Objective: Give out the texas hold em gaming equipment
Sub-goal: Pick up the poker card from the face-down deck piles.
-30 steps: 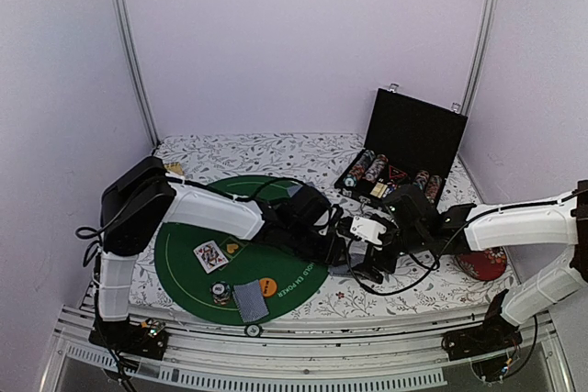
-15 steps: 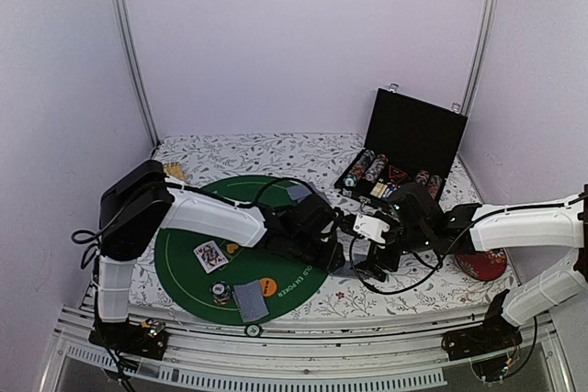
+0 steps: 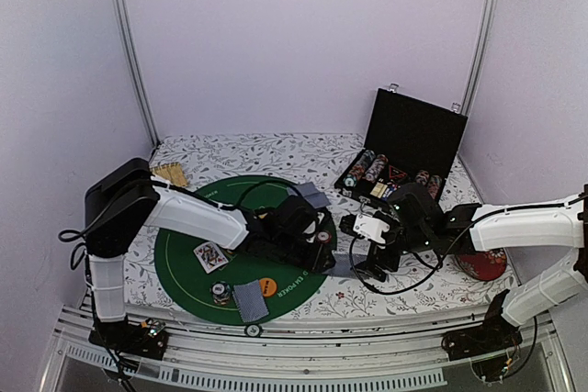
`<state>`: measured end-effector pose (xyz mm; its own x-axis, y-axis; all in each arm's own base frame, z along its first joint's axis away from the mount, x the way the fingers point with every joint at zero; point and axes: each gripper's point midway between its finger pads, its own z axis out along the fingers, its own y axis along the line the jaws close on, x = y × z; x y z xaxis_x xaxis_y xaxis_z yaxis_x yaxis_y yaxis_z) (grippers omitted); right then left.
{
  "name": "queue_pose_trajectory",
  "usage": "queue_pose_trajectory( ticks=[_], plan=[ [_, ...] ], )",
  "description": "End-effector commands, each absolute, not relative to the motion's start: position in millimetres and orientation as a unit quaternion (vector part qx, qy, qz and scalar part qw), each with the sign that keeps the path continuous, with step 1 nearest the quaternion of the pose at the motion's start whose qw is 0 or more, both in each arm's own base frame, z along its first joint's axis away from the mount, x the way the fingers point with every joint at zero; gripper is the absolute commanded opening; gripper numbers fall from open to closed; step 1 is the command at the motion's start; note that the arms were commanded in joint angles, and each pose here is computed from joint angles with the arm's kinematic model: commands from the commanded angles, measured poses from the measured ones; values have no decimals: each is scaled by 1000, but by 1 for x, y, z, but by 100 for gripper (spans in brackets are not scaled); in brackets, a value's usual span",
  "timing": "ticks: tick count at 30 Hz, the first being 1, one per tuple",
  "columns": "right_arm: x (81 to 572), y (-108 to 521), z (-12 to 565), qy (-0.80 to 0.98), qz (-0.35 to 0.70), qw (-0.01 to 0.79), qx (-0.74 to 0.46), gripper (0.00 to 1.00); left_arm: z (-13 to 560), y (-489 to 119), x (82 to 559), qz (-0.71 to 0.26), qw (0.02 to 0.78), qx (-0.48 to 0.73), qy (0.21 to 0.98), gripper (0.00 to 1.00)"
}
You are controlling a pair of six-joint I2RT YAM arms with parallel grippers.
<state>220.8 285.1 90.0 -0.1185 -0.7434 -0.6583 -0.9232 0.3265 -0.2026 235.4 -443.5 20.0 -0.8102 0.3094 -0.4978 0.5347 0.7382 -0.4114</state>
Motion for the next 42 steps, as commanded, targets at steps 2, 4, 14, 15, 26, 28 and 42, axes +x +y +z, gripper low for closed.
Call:
queue_pose_trajectory(
  ticks=[2,4,14,15,26,28,42],
  plan=[
    [221,282,93,735,127,351,-566,99,-12,-410,221,-338,108,191,915,48],
    [220,282,93,735,126,350,-566,99,-8,-415,220,-368,103,192,904,46],
    [219,283,97,733,129,354,-567,99,-18,-421,212,-403,62,183,895,23],
    [220,283,97,733,129,354,-567,99,-16,-422,213,-407,62,183,893,20],
    [219,283,92,736,128,345,-568,99,-1,-429,213,-443,60,186,875,29],
    [219,283,93,735,129,346,-568,99,0,-430,212,-446,60,186,874,30],
    [220,282,92,735,125,343,-571,99,28,-424,216,-441,94,210,867,0]
  ],
)
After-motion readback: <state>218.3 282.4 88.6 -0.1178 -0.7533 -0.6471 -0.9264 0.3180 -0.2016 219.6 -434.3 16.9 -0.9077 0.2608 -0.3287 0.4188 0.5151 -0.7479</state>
